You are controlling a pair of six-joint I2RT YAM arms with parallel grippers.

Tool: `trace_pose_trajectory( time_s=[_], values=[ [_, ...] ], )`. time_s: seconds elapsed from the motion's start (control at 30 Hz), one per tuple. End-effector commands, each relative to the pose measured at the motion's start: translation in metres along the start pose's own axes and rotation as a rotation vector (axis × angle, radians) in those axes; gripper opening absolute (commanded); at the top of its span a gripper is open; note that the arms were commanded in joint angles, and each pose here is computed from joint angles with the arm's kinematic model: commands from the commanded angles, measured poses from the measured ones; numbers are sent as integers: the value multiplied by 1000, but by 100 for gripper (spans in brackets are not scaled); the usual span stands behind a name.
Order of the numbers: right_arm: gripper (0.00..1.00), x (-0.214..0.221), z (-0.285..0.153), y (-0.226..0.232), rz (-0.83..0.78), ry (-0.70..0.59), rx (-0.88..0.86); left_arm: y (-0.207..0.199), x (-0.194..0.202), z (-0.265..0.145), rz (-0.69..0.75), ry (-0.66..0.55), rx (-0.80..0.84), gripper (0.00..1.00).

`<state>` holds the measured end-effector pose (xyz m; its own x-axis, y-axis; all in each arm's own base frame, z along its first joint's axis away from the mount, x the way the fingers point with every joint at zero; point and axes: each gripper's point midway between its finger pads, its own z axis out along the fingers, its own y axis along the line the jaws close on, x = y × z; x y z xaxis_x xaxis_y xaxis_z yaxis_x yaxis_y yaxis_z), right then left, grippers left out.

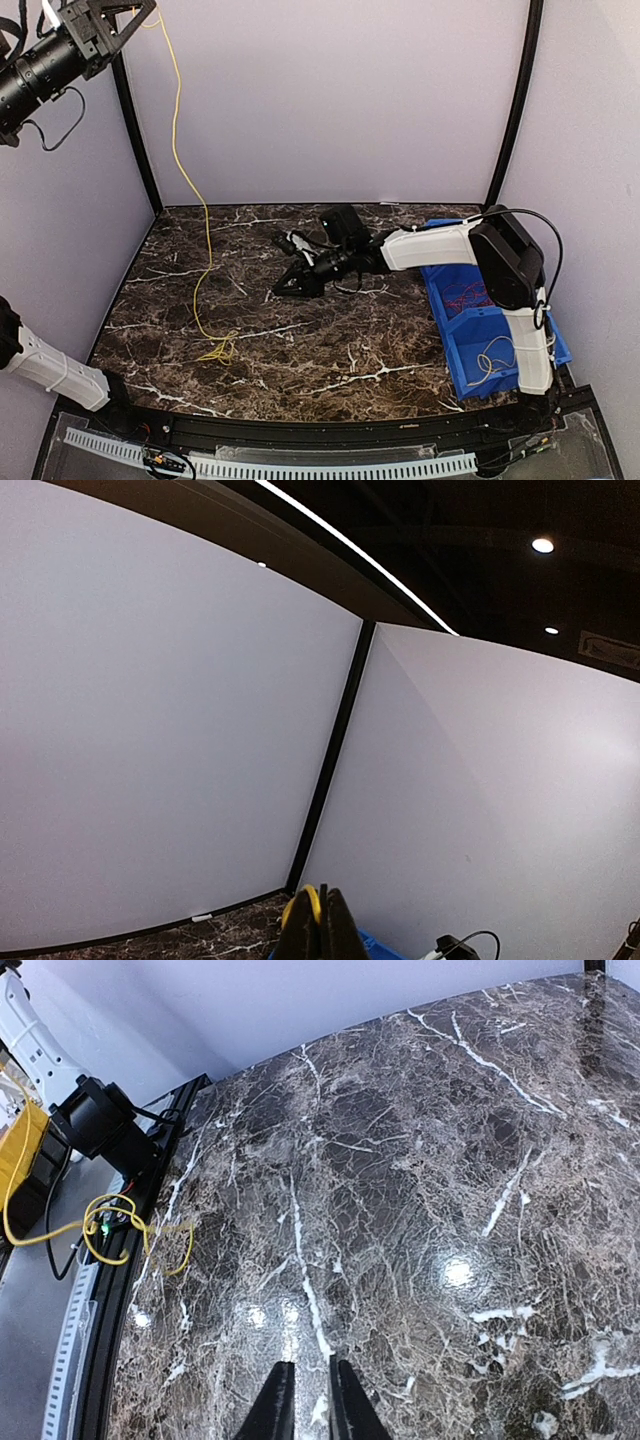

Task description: Untangle the cables

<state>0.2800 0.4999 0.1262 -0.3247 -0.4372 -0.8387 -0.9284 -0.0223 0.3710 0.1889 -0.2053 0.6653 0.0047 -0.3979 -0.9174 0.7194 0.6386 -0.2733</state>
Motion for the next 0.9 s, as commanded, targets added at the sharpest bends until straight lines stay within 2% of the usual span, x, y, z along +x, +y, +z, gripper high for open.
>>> trace_pose_trajectory(
  time_s=[0.0, 0.1, 0.17, 0.47, 0.63, 0.77, 0.87],
  values=[
    [21, 8, 0, 3, -26, 3, -40, -1, -12, -3, -9, -47, 3, 0],
    [38, 9, -3, 24, -51, -2, -136, -1, -5, 0, -10, -31, 8, 0],
    [43, 13, -1, 31, -59, 9, -161, -1, -2, 1, -10, -26, 8, 0],
    [53, 15, 7, 38, -39, 28, -171, 2, 10, 3, 6, -16, -1, 0],
    [57, 20, 23, 33, -113, 74, -47, 6, 22, 4, 9, -2, -6, 0],
    [54, 33, 34, 13, -122, 121, 85, 16, 38, -5, -1, 14, -41, 0],
    [50, 43, 38, -1, -117, 150, 158, 35, 72, -12, -9, 53, -103, 0]
  ],
)
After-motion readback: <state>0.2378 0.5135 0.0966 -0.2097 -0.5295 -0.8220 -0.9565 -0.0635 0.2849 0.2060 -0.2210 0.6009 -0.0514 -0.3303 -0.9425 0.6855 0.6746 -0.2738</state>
